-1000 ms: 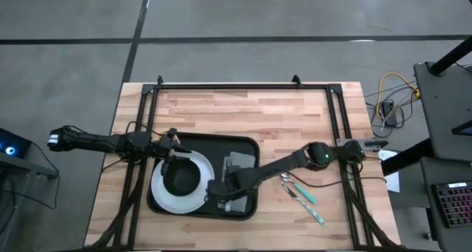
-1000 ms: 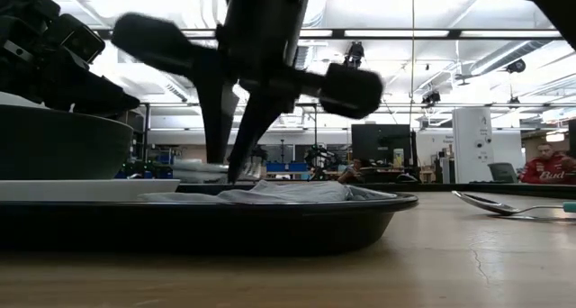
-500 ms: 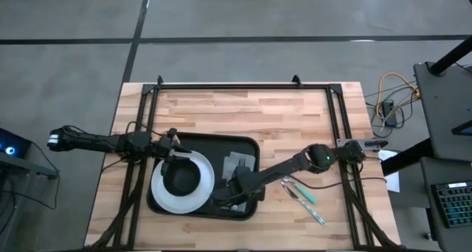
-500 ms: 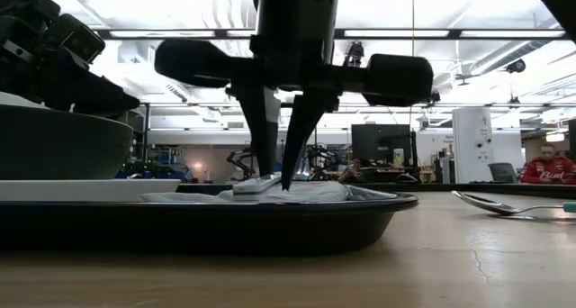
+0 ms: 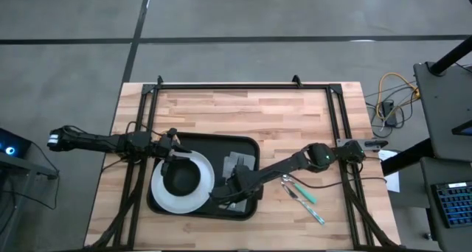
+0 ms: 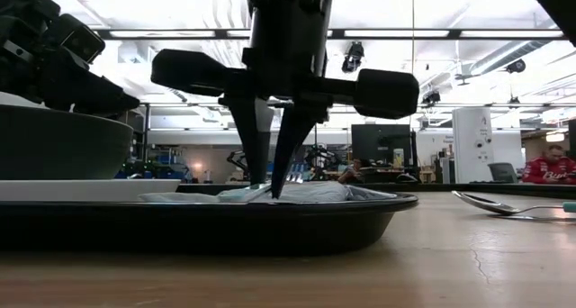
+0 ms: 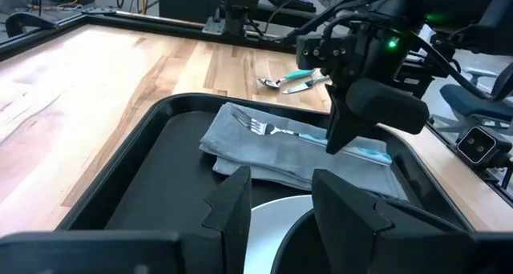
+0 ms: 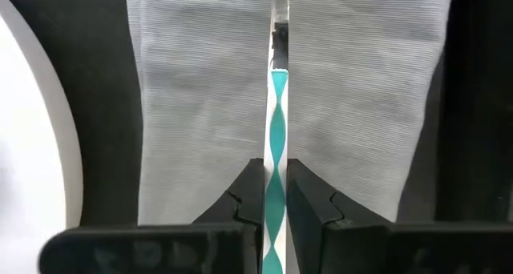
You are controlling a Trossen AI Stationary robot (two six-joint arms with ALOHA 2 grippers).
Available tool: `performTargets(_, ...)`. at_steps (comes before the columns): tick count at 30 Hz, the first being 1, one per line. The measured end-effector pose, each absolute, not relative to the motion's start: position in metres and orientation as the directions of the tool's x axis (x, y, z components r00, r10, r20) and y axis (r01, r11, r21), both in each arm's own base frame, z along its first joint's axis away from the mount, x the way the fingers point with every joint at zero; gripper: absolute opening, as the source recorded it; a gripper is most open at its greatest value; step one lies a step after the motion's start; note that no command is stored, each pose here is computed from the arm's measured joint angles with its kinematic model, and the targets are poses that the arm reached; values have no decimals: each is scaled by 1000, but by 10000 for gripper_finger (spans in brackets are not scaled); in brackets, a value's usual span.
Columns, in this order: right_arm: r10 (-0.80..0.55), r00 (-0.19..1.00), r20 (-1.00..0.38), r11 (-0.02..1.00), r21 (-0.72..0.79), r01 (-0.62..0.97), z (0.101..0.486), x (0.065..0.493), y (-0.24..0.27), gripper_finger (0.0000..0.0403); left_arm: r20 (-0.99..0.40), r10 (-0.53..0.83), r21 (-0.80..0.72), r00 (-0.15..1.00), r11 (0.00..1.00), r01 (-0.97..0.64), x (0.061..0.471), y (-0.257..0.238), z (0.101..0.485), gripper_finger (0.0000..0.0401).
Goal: Set up tray
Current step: Adjust the white fork, then put the blue spoon on the gray napkin
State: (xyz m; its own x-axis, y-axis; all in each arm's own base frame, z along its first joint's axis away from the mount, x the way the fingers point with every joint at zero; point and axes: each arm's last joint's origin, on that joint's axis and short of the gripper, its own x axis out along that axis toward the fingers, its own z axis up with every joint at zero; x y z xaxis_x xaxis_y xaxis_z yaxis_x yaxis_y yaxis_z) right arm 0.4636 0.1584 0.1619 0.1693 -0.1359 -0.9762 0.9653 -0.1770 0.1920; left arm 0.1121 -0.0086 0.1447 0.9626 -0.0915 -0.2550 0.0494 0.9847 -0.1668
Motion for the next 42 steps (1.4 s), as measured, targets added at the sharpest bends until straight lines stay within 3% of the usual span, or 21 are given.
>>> performTargets(10, -139, 162, -977, -178, 186, 966, 151, 463, 157, 26, -255, -91, -167, 963, 985, 49, 112, -9, 145, 115)
performTargets(31, -130, 191, -973, -165, 211, 963, 145, 466, 154, 102, -255, -91, -167, 963, 985, 49, 112, -9, 145, 115)
performTargets(42, -124, 199, -972, -140, 216, 966, 154, 466, 155, 98, -255, -92, -167, 963, 985, 50, 112, -9, 145, 115)
